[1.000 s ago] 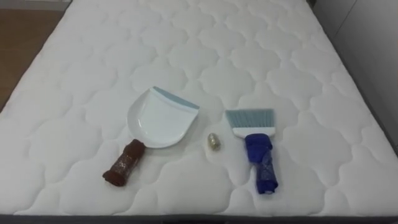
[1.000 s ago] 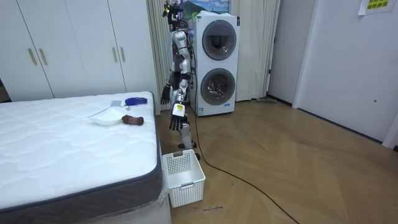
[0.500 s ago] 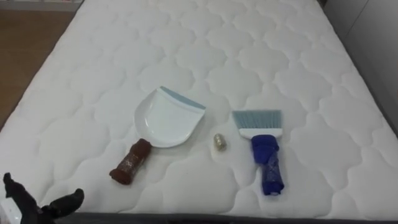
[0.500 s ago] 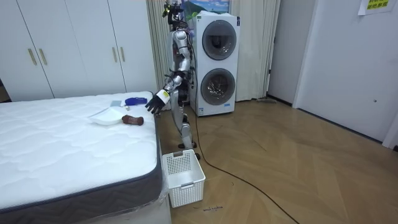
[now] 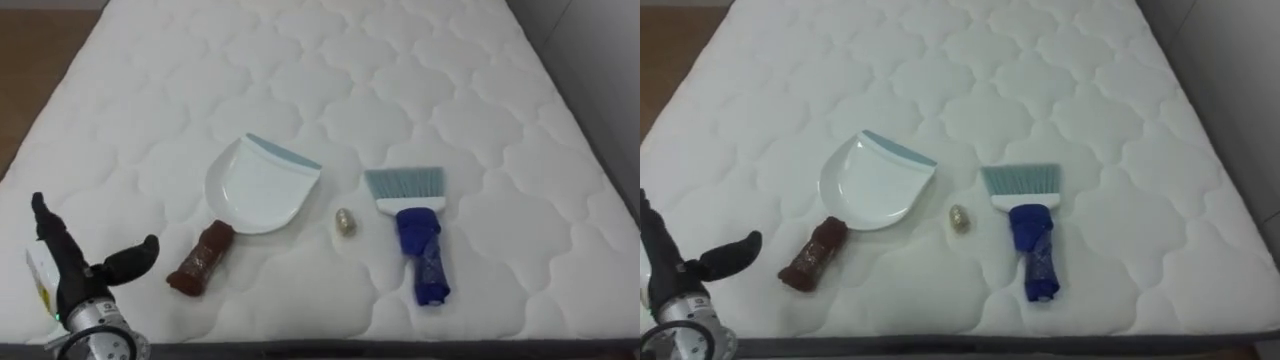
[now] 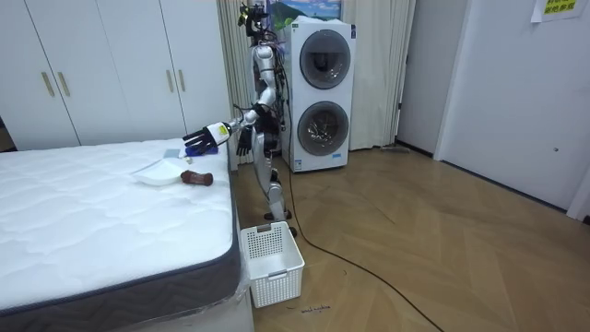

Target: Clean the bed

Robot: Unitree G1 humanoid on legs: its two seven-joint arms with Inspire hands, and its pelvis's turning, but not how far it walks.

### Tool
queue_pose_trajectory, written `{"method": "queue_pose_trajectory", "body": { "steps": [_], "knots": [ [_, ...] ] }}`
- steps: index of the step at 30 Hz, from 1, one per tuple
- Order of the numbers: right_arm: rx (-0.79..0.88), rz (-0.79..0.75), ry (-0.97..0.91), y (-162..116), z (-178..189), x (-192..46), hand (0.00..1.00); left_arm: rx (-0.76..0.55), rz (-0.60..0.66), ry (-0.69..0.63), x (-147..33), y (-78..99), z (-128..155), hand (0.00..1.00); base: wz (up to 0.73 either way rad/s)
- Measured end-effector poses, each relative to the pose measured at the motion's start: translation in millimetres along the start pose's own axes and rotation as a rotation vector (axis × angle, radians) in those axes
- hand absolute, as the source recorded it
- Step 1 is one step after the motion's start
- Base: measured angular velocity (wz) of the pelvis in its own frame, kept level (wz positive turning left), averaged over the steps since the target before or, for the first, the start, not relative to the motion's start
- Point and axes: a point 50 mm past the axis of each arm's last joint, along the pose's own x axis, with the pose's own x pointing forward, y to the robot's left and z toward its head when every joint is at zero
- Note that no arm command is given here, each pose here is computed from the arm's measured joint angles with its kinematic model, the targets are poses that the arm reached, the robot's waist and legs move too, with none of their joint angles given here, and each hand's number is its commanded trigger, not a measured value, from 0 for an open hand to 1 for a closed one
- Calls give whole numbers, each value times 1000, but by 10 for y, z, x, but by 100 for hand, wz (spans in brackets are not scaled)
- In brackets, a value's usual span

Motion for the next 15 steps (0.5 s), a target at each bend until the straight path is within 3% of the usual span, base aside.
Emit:
{"method": "queue_pose_trajectory", "body": {
  "steps": [15],
  "knots": [
    [-32,4,-17,2,191,53,0,38,-169,8,-27,-304,14,0,3]
  ]
}}
